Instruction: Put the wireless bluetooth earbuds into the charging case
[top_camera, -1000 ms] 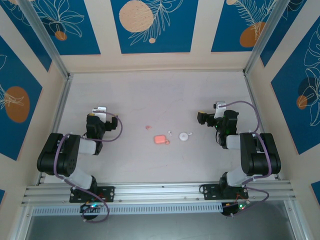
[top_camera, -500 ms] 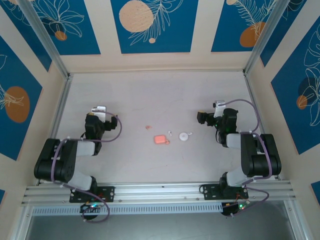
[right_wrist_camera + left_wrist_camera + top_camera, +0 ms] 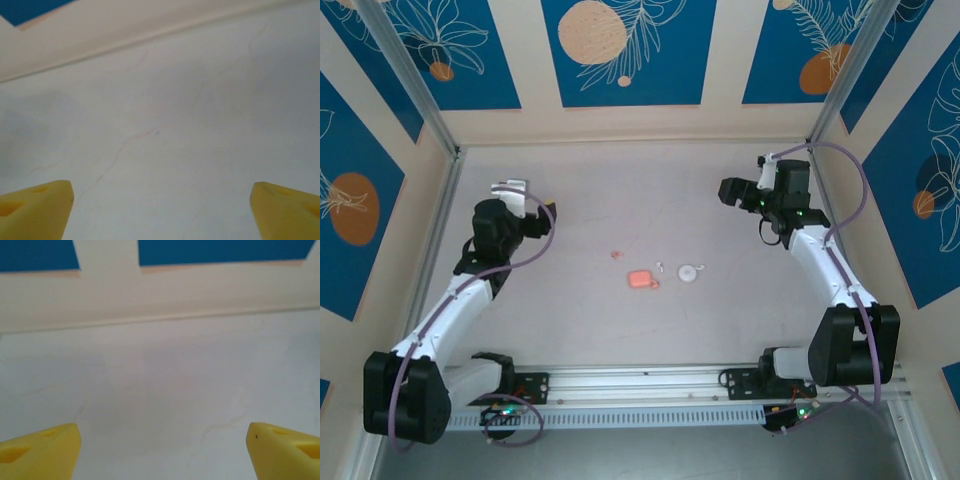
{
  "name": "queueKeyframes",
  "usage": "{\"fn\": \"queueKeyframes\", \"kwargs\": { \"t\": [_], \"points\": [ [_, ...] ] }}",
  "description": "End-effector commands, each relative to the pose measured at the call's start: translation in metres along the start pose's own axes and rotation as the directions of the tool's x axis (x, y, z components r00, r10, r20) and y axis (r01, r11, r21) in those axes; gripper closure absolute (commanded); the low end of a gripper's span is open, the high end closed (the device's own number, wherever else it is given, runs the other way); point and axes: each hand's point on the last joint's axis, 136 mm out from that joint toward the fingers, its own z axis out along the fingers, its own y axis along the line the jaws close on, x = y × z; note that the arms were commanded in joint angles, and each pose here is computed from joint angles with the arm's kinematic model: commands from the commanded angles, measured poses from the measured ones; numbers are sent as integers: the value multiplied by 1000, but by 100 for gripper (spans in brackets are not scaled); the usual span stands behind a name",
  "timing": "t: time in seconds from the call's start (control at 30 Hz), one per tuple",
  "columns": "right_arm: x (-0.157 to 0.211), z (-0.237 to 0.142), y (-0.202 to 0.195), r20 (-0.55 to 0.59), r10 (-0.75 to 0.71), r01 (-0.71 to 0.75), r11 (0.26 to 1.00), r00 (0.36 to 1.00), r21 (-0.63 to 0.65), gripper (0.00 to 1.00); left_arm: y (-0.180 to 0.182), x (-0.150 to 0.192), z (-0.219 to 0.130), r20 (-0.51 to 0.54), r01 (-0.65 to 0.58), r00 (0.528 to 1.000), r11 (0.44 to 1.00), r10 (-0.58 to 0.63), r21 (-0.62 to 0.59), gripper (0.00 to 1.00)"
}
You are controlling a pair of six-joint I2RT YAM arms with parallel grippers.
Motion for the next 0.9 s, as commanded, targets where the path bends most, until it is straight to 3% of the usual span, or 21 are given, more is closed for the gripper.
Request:
{"fn": "queueKeyframes", "kwargs": {
  "t": [0.0,0.2,0.37,0.87],
  "points": [
    [59,-9,11,-275,119,-130,991,954,-22,16,-20,41,-9,-230,35,973,998,-22,53,15],
    [94,-20,21,-398,134,-138,990,907,19,22,-62,75,-17,-425,26,905,990,36,139,17],
    [121,-26,32,-486,120,-104,993,866,59,24,-90,98,-21,-524,54,850,982,49,179,18],
    [185,-16,49,-685,121,-70,992,718,102,29,-100,120,-26,-577,124,817,978,-5,167,18]
  ]
}}
